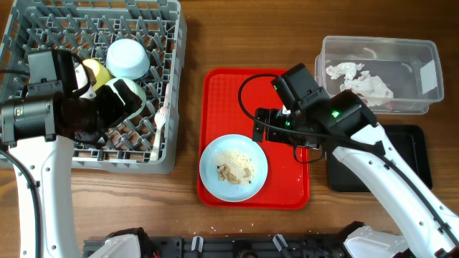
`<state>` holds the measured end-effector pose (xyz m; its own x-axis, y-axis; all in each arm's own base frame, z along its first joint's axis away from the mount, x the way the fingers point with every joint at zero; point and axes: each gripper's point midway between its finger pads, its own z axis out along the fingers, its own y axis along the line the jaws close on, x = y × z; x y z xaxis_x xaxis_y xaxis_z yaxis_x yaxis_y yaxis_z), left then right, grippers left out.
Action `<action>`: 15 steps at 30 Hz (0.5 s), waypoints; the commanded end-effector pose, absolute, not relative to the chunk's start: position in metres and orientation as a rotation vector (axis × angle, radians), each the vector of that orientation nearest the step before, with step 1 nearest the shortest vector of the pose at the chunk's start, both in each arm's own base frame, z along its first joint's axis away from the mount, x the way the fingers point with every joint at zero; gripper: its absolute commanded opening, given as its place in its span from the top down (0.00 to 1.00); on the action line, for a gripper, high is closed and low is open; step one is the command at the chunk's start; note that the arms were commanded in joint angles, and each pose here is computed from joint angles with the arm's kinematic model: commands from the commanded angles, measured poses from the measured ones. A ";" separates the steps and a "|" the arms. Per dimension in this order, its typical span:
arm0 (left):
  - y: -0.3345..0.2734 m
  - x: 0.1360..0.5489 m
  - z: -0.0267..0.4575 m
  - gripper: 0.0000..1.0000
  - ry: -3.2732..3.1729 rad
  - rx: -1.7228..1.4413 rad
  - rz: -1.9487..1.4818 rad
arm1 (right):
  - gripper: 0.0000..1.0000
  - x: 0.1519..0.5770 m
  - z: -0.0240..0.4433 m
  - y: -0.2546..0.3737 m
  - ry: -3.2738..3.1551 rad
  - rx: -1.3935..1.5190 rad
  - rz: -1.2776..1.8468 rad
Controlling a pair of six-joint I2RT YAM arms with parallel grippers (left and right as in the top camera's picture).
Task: Sort waste into correct bins and load items into the dishwasher rack
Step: 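Move the right gripper back to the light-blue plate rim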
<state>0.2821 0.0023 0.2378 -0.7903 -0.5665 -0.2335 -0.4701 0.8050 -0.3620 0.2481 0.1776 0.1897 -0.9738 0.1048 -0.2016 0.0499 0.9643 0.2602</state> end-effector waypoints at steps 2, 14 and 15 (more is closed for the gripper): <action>0.004 0.282 0.239 0.00 2.650 -0.804 -0.409 | 0.00 0.231 0.166 0.171 2.986 0.099 0.336; 0.004 0.282 0.239 0.00 2.650 -0.804 -0.409 | 0.34 0.196 0.081 0.177 3.121 0.043 0.452; 0.004 0.282 0.239 0.00 2.650 -0.804 -0.409 | 0.36 0.197 0.075 0.178 3.112 0.058 0.459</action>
<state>0.2820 0.0022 0.2378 -0.7904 -0.5665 -0.2330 -0.4701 0.8049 -0.3622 0.2045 0.1719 0.0883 -0.9990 0.0410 -0.0154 0.0359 0.9683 0.2470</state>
